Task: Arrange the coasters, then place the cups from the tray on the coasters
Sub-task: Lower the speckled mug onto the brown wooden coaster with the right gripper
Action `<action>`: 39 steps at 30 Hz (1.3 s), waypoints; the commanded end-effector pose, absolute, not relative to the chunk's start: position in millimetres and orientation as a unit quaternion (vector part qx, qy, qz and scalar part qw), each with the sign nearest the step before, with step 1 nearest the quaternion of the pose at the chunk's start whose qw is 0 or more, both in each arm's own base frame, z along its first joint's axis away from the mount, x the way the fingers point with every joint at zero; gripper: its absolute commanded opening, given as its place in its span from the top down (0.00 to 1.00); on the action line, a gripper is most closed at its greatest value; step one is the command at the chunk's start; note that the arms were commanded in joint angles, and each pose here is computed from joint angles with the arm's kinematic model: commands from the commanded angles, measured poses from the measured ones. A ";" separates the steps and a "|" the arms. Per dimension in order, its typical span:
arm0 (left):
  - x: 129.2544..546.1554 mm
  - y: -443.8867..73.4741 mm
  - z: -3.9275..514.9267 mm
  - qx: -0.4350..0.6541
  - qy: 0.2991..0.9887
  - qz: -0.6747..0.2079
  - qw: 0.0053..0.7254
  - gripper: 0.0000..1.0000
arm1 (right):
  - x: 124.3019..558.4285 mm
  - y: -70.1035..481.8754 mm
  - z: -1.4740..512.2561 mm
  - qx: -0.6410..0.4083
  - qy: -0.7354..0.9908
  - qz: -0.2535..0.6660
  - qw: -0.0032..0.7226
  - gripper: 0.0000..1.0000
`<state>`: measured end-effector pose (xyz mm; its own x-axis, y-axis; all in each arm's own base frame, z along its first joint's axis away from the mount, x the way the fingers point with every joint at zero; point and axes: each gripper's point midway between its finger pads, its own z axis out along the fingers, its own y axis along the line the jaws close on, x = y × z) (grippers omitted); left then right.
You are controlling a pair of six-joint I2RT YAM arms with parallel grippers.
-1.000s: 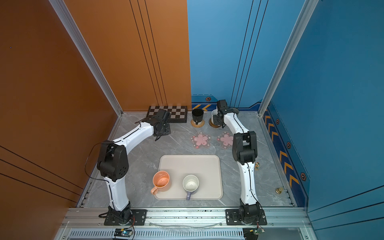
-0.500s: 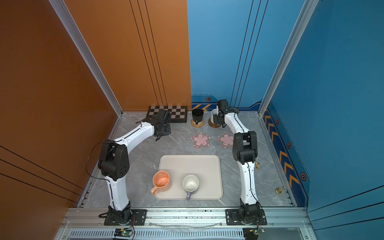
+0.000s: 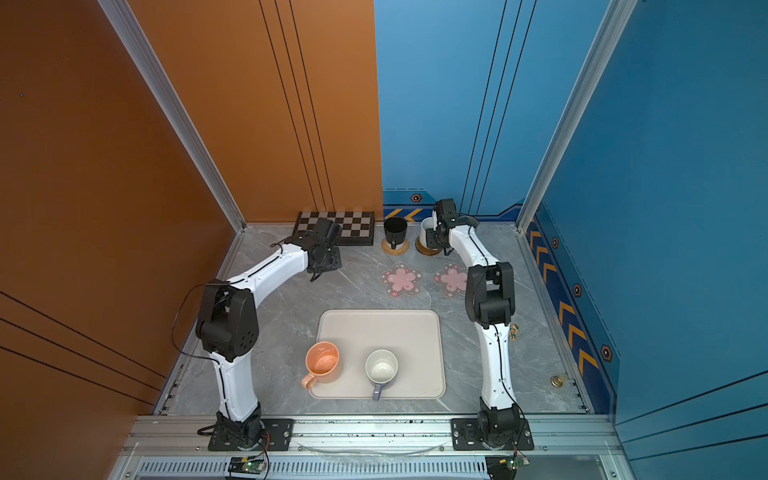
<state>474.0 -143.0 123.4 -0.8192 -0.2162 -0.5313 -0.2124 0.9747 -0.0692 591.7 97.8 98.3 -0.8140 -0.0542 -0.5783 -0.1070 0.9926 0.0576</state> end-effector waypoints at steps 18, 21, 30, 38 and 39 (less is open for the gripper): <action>471.2 -140.2 116.2 -0.120 0.956 -0.006 0.266 0.70 | 595.1 103.2 127.0 -0.067 0.943 0.004 0.327 1.00; 471.9 -141.1 115.4 -0.119 0.957 -0.007 0.265 0.70 | 596.3 101.0 128.1 -0.065 0.942 0.002 0.328 1.00; 472.0 -142.0 115.2 -0.119 0.957 -0.009 0.265 0.71 | 599.9 101.5 140.2 -0.060 0.938 0.016 0.342 1.00; 470.8 -142.4 115.0 -0.118 0.957 -0.011 0.263 0.71 | 605.9 103.0 151.5 -0.043 0.931 0.046 0.360 1.00; 470.9 -142.1 115.0 -0.118 0.957 -0.011 0.263 0.71 | 606.3 102.0 152.6 -0.042 0.930 0.044 0.362 1.00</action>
